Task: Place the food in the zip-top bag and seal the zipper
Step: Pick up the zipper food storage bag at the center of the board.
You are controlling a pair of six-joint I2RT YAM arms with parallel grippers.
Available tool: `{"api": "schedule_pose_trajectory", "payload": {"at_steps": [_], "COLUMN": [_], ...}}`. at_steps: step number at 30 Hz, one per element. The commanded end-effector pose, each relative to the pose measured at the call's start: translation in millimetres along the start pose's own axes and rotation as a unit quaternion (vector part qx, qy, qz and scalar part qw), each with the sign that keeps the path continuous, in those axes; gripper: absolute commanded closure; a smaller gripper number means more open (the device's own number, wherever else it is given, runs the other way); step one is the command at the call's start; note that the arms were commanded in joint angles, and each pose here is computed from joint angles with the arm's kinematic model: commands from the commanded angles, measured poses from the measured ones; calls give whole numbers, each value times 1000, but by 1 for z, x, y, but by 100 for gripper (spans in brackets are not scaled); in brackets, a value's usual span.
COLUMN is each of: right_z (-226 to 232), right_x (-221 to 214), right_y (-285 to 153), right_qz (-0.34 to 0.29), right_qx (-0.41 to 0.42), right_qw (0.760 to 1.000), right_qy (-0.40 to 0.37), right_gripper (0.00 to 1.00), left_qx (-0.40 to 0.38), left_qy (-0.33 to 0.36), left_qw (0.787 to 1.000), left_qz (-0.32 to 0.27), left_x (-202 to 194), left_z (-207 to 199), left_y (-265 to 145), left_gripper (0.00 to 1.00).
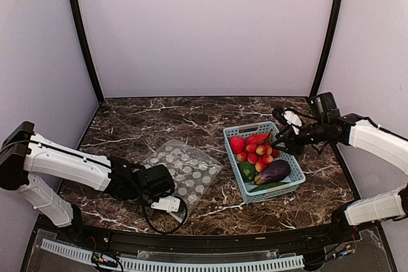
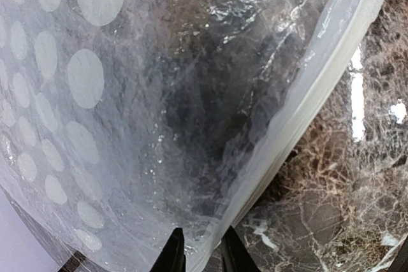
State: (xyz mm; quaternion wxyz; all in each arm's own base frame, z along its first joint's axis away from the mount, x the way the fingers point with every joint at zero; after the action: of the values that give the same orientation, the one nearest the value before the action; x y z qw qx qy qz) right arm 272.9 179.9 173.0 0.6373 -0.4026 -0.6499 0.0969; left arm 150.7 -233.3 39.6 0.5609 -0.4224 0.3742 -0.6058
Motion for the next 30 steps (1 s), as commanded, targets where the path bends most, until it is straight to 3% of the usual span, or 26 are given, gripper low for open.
{"api": "schedule_pose_trajectory", "payload": {"at_steps": [1,7,12,16,20,24,30], "right_z": [-5,-6,-7,-13,-21,-34,-29], "right_x": [-2,-2,1,20,51,93,163], "right_y": [2,1,-1,-13,-28,-44,-38], "right_qz": [-1,-1,-3,-19,-47,-74,-113], "right_qx": [-11,-13,-17,-23,-26,-26,32], "right_qw": [1000,1000,1000,999,998,997,993], "right_qy": [-5,-5,-9,-17,-29,-26,0], "right_gripper": [57,57,57,57,55,53,53], "left_qx": [2,25,75,116,147,186,205], "left_qy": [15,33,19,-39,-149,-293,-493], "left_qw": [1000,999,997,992,975,930,815], "left_qz": [14,24,21,-22,-72,-122,-226], "left_x": [-5,-6,1,22,40,45,48], "left_z": [-4,1,21,49,85,129,172], "left_y": [9,13,6,-24,-64,-104,-158], "left_gripper": [81,87,98,99,99,99,99]}}
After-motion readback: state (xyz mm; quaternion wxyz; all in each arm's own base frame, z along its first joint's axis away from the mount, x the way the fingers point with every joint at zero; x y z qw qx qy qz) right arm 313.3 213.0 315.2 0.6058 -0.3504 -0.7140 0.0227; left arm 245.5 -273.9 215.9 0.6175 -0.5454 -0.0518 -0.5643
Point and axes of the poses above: each gripper's point midway between its finger pads, its own y axis out along the fingers, its own z axis along the line the jaws close on, x = y × z, the point moved 1 cm from there along -y, back along the fingers, and after that the axes turned 12 degrees about -y, right-handed, at the moved point
